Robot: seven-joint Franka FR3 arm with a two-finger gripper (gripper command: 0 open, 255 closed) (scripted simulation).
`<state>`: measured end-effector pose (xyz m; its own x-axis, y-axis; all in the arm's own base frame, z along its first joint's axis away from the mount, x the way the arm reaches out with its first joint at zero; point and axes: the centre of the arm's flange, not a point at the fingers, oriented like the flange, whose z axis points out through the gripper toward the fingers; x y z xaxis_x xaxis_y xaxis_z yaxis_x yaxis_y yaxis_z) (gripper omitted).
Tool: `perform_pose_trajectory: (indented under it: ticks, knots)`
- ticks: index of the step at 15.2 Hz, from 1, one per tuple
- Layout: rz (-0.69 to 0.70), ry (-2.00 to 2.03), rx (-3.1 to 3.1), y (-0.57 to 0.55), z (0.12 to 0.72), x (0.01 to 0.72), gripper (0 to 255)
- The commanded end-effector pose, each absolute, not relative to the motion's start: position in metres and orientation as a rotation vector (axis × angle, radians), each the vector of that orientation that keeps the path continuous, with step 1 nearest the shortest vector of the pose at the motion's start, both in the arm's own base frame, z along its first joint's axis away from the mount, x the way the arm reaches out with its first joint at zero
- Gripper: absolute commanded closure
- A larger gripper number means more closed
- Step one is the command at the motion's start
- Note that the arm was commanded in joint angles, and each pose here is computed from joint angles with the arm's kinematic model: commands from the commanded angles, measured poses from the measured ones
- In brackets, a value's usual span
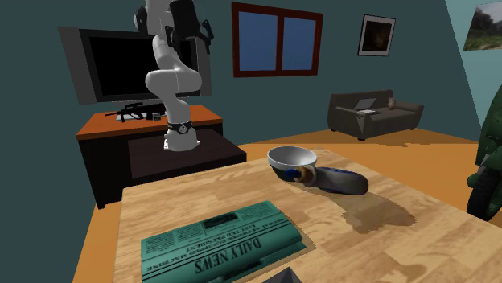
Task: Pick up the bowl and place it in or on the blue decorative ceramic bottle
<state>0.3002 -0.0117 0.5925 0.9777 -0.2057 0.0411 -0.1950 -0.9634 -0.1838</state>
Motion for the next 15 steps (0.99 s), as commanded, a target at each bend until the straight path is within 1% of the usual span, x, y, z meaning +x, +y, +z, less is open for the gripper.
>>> perform_pose_trajectory:
  ticks: [1, 15]
  knots:
    - [-0.089, 0.301, -2.945, -0.012, 0.592, 0.3, 0]
    - [-0.047, 0.292, -2.962, 0.079, 0.453, 0.386, 0]
